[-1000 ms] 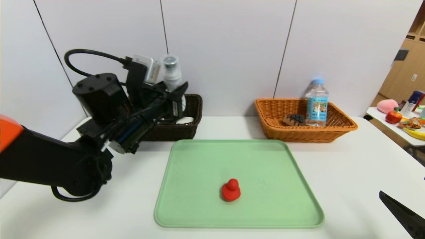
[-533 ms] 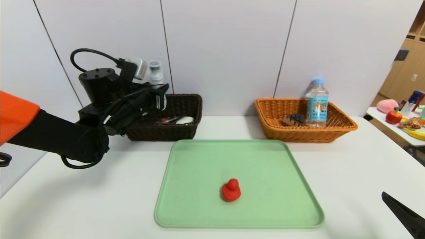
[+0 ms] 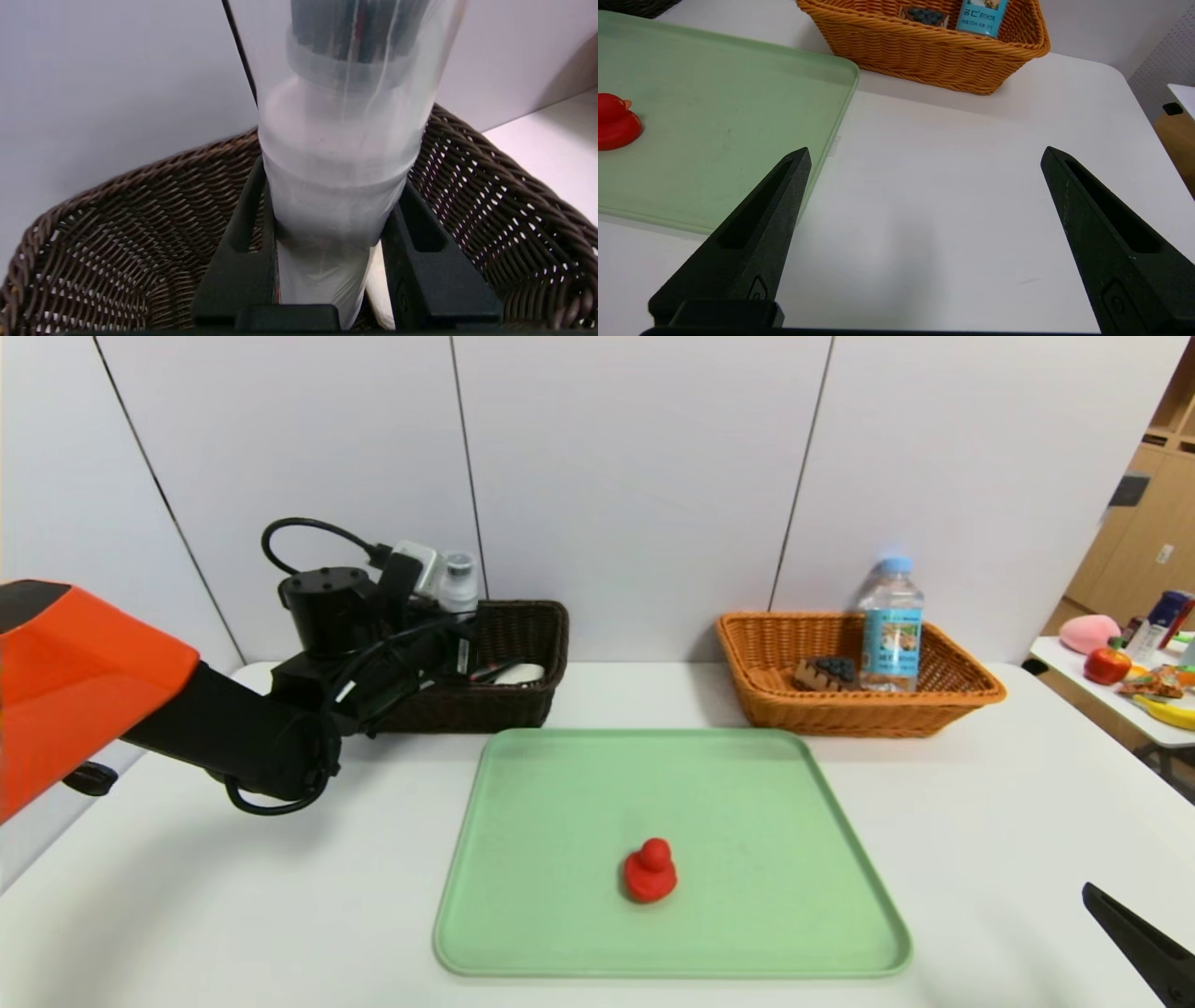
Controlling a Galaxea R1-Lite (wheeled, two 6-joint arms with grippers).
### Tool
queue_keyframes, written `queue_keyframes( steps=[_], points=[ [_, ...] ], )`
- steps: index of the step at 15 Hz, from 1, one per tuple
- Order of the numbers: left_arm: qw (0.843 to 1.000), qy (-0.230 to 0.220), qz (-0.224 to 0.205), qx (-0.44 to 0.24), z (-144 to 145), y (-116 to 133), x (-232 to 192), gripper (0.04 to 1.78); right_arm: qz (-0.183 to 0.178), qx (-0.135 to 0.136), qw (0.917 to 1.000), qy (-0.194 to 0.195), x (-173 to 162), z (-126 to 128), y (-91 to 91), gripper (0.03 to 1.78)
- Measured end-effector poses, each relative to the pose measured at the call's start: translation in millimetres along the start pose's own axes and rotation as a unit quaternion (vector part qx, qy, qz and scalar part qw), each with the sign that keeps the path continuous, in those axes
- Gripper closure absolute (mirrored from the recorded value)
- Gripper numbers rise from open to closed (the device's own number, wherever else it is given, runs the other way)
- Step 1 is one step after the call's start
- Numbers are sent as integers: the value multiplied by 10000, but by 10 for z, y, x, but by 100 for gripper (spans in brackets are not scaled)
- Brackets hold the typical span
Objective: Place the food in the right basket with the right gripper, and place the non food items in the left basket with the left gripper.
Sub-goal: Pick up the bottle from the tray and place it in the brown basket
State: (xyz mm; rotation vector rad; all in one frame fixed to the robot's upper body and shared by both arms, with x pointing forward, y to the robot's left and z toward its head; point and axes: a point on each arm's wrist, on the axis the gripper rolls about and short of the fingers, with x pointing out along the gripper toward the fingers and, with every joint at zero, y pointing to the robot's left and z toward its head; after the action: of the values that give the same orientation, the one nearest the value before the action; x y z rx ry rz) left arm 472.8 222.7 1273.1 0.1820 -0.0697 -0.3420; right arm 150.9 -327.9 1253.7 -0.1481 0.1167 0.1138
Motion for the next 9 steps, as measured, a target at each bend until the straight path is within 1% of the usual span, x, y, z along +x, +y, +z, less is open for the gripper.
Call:
queue_keyframes(
  steps=[3,6,9],
  points=[
    [9999,94,38,8,-82,17,25,119,-6,3,10000,-52,-16,3,-1,11],
    [10000,68,68,20,-104,20,38,119,1,6,10000,-68,-21,4,-1,11],
    [9998,-10,202,25,-92,33,39,87,3,5,10000,-86,-21,14,-3,11]
  ],
)
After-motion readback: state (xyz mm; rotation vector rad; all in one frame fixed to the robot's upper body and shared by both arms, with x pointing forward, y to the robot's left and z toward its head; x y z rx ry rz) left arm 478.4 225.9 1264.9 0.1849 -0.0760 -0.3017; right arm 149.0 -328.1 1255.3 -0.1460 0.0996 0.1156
